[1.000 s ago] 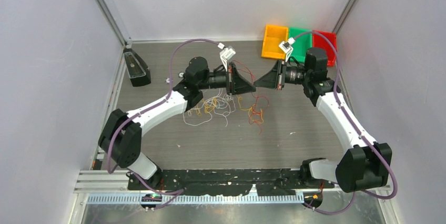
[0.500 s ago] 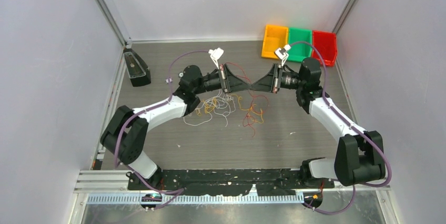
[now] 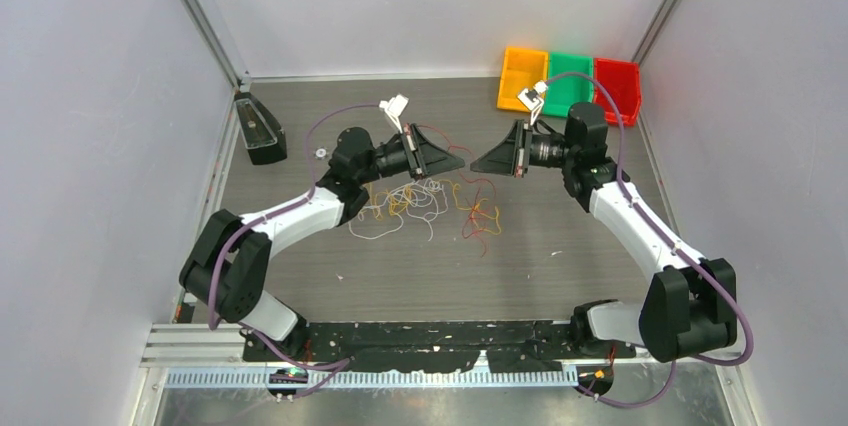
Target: Untangle the cables
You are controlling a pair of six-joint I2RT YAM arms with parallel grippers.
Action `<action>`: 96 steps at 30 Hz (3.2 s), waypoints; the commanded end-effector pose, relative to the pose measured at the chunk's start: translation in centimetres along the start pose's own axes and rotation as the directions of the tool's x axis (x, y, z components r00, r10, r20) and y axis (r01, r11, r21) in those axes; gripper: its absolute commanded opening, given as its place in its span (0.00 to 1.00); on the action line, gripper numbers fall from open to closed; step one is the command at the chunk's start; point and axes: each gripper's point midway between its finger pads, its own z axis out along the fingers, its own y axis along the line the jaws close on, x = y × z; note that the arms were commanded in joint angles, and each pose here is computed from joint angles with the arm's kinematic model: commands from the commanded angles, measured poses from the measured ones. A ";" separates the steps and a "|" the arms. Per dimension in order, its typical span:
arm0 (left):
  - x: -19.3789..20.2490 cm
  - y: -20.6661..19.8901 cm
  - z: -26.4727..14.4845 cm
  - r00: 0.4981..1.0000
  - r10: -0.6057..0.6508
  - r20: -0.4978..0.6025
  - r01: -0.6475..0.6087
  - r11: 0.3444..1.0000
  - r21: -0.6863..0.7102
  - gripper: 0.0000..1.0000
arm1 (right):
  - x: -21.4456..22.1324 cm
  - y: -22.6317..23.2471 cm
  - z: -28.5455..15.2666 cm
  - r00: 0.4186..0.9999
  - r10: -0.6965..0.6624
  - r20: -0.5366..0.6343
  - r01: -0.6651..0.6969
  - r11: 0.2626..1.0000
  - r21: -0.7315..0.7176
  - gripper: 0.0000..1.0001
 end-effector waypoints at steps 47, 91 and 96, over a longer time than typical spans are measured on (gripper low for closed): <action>-0.7 -3.0 1.8 0.993 -0.114 0.013 0.113 0.991 0.076 0.00 | 1.6 -0.6 1.7 0.966 -0.229 -0.117 0.239 0.968 0.078 0.24; 2.0 -11.0 -2.1 -0.181 0.968 0.176 -0.983 -0.175 -0.054 0.87 | 1.9 11.9 1.6 0.990 -0.140 -0.013 0.134 0.966 -0.222 0.05; 2.4 -9.3 -1.7 -0.199 0.969 0.146 -0.980 -0.195 -0.042 0.77 | 1.7 13.2 1.2 0.989 -0.150 -0.001 0.145 0.956 -0.255 0.05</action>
